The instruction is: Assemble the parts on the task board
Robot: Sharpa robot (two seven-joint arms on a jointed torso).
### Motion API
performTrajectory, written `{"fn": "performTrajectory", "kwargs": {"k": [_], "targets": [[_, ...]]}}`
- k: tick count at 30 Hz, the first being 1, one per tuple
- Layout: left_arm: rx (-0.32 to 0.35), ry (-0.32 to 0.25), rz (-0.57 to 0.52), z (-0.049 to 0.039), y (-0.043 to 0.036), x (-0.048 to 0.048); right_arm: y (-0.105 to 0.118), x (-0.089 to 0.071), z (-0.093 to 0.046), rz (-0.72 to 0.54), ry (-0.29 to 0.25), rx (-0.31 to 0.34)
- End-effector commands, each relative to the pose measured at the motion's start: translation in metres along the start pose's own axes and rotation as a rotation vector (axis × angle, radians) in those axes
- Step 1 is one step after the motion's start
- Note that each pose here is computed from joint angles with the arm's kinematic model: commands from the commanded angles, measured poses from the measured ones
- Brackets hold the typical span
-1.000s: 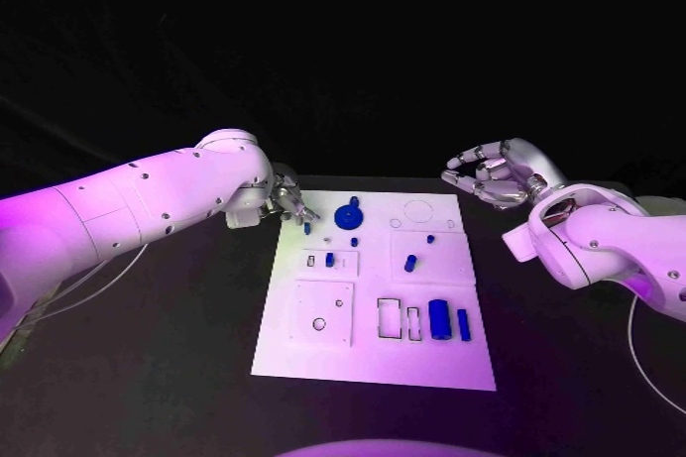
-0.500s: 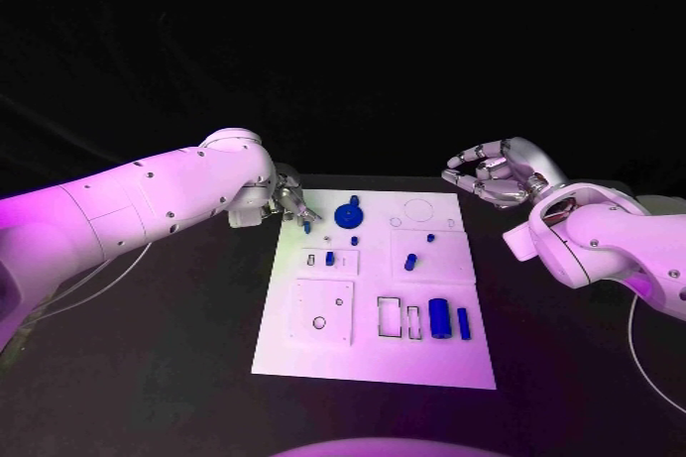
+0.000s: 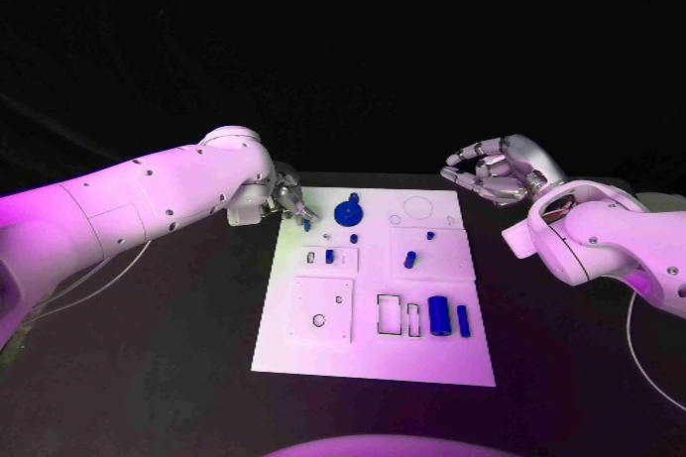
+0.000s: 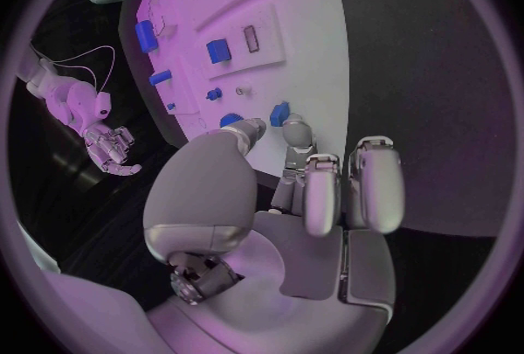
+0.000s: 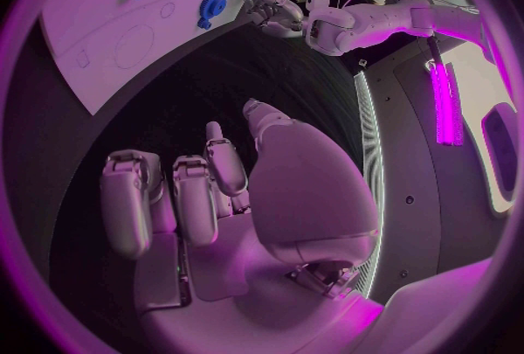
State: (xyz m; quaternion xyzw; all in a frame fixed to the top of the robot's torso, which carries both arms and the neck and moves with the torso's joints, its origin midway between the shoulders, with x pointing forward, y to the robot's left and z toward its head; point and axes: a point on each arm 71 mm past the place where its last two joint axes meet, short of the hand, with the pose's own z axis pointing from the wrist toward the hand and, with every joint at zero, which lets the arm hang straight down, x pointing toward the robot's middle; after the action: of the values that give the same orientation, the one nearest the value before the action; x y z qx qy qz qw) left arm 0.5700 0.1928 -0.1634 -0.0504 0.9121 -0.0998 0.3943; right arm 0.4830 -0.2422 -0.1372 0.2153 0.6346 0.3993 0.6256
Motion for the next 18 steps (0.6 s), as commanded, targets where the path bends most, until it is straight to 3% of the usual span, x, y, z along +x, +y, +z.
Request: {"fn": "performTrajectory", "kwargs": {"k": [1, 18], "targets": [[0.004, 0.027, 0.006, 0.0001, -0.0012, 0.0021, 0.0008, 0.0013, 0.0001, -0.002, 0.011, -0.011], [0.011, 0.027, -0.020, 0.0003, -0.0011, 0.0017, 0.0009, 0.0018, 0.0004, -0.002, 0.011, -0.012]]}}
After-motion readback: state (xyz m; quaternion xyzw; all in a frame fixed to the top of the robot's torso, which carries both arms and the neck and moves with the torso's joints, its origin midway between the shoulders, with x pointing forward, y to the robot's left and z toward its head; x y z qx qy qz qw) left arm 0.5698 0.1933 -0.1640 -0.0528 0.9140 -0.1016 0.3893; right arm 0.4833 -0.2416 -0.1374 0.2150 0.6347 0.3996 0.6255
